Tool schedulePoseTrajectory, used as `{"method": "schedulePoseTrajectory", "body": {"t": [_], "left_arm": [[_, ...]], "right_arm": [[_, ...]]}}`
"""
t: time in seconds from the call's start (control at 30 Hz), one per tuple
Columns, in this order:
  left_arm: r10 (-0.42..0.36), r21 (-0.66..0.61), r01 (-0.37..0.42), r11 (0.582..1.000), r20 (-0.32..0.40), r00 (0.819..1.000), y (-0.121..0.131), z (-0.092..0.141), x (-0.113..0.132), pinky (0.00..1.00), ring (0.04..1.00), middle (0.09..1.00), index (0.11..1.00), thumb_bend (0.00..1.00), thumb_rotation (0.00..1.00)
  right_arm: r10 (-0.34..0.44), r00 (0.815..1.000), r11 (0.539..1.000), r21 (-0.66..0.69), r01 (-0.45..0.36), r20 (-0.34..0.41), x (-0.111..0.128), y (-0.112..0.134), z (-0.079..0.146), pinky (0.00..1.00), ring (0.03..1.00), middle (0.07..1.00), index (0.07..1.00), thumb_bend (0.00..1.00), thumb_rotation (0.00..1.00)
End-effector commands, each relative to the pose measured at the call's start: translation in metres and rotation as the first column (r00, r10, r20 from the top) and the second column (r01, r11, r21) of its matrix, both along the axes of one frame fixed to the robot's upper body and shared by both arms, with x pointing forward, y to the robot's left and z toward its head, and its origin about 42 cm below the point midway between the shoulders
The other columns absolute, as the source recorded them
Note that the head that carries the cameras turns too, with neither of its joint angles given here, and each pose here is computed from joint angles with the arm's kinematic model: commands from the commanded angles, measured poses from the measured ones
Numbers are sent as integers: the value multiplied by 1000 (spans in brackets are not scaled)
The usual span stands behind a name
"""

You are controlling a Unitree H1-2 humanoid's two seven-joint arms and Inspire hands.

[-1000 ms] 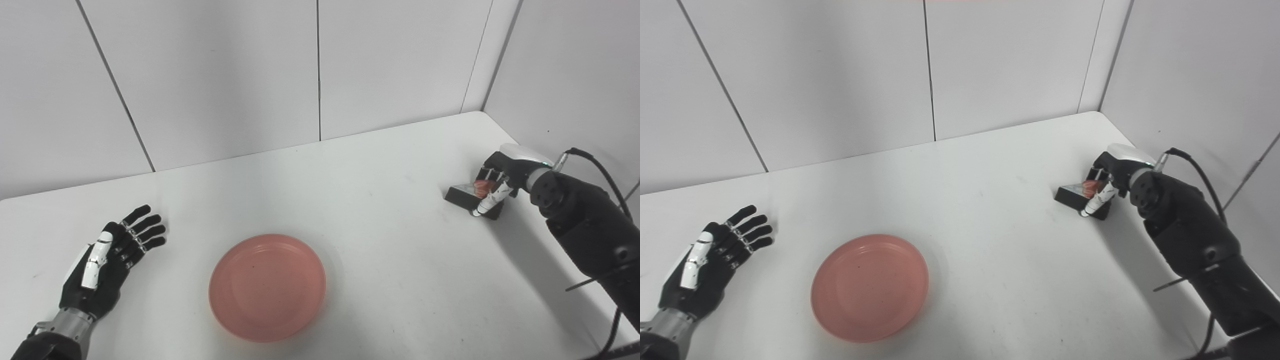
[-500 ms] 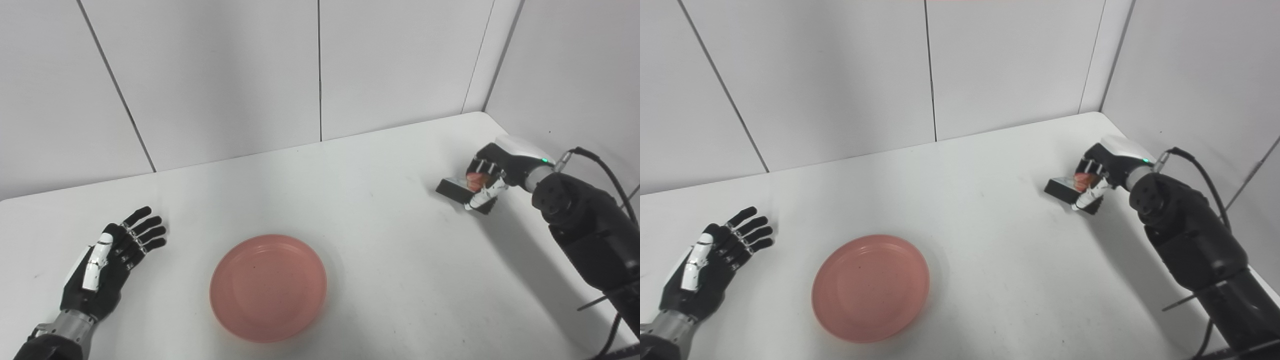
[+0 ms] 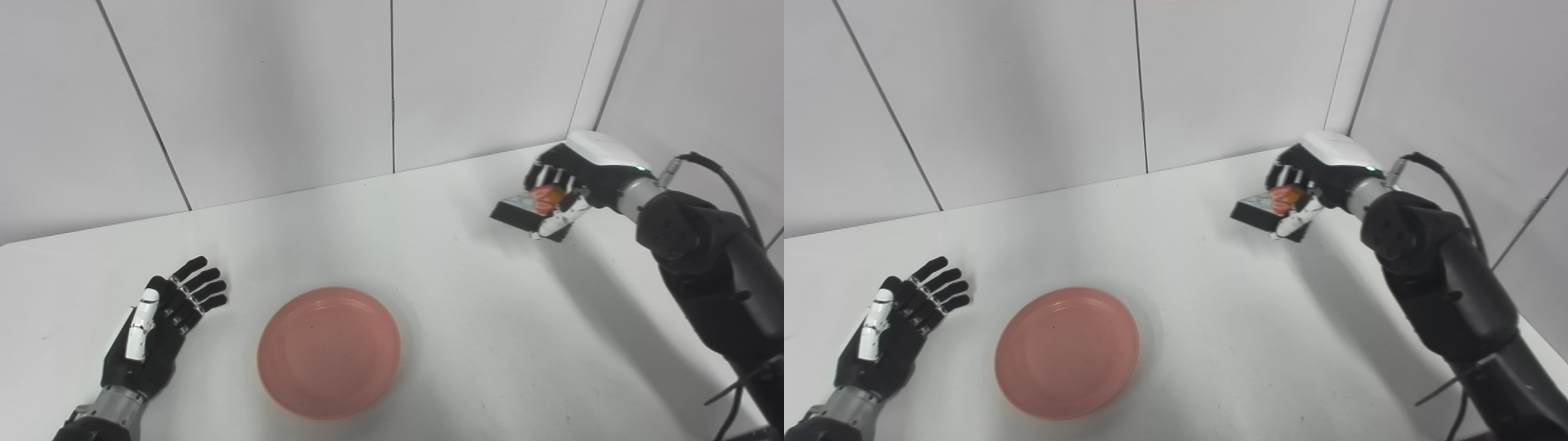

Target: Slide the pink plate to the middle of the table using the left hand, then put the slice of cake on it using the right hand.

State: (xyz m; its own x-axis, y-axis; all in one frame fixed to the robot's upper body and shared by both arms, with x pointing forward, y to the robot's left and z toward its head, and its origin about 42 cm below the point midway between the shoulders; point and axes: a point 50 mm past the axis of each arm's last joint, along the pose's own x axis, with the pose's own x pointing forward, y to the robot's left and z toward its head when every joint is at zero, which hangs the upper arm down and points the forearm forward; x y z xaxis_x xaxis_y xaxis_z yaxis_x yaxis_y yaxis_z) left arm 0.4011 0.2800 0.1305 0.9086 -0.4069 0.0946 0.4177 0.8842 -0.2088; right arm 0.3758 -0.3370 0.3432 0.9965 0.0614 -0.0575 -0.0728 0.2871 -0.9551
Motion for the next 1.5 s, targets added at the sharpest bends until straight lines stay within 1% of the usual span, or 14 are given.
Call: {"method": "schedulePoseTrajectory", "body": {"t": [0.0, 0.13, 0.23, 0.33, 0.43, 0.57, 0.67, 0.87, 1.0, 1.1, 1.17, 1.27, 1.33, 1.47], "left_arm": [[-12, -16, 9, 1000, -181, 983, -17, -48, -30, 753, 786, 797, 786, 508, 922], [-16, -17, 13, 1000, -168, 986, -35, -44, -35, 767, 795, 806, 797, 505, 926], [-8, -11, 6, 1000, -164, 986, -50, -39, -39, 787, 809, 816, 805, 493, 947], [-2, 0, 2, 1000, -161, 987, -64, -33, -43, 797, 815, 820, 809, 489, 968], [-1, 5, 2, 1000, -158, 987, -76, -28, -47, 825, 833, 834, 821, 470, 997], [11, 22, -8, 1000, -162, 987, -93, -19, -51, 844, 844, 843, 831, 456, 1000], [24, 38, -18, 999, -172, 985, -104, -13, -53, 843, 841, 837, 823, 447, 1000], [35, 48, -27, 998, -177, 984, -119, -7, -55, 845, 843, 845, 832, 435, 1000], [32, 49, -24, 999, -176, 984, -128, -5, -55, 845, 840, 842, 833, 430, 1000], [30, 49, -22, 999, -175, 984, -133, -3, -55, 840, 840, 841, 833, 431, 1000], [29, 47, -21, 999, -175, 984, -135, -3, -55, 839, 840, 840, 833, 429, 1000], [27, 47, -19, 999, -174, 984, -138, -1, -54, 838, 838, 839, 833, 431, 1000], [27, 49, -19, 999, -173, 985, -140, 0, -54, 836, 837, 839, 833, 432, 1000], [34, 55, -25, 998, -171, 985, -143, 2, -53, 832, 832, 833, 828, 440, 1000]], "right_arm": [[49, 995, 998, -46, -45, 88, 0, 16, 31, 350, 414, 441, 541, 519, 0], [113, 991, 993, -41, -110, 75, 2, 37, 33, 335, 398, 435, 544, 518, 0], [179, 981, 984, -28, -178, 72, 7, 59, 30, 325, 394, 429, 542, 517, 0], [235, 970, 972, -29, -234, 66, 10, 74, 27, 327, 397, 430, 542, 517, 0], [277, 959, 961, -21, -276, 63, 12, 88, 25, 311, 375, 430, 542, 517, 0], [370, 927, 929, -16, -370, 65, 12, 107, 20, 310, 376, 435, 542, 517, 0], [416, 907, 909, -15, -416, 70, 11, 117, 18, 321, 382, 437, 539, 517, 0], [473, 879, 881, -10, -474, 64, 9, 140, 13, 306, 367, 425, 540, 517, 0], [515, 856, 857, 3, -516, 42, 6, 157, 3, 350, 403, 432, 534, 519, 0], [550, 834, 835, 7, -551, 33, 7, 169, -8, 367, 413, 438, 530, 520, 0], [560, 828, 828, 5, -560, 32, 7, 175, -12, 389, 432, 450, 525, 522, 0], [586, 810, 810, 9, -586, 21, 8, 188, -20, 373, 420, 443, 527, 521, 0], [597, 802, 802, 8, -597, 20, 9, 194, -24, 358, 404, 435, 529, 521, 0], [609, 793, 793, 4, -609, 16, 11, 203, -29, 374, 416, 439, 526, 522, 0]]}}
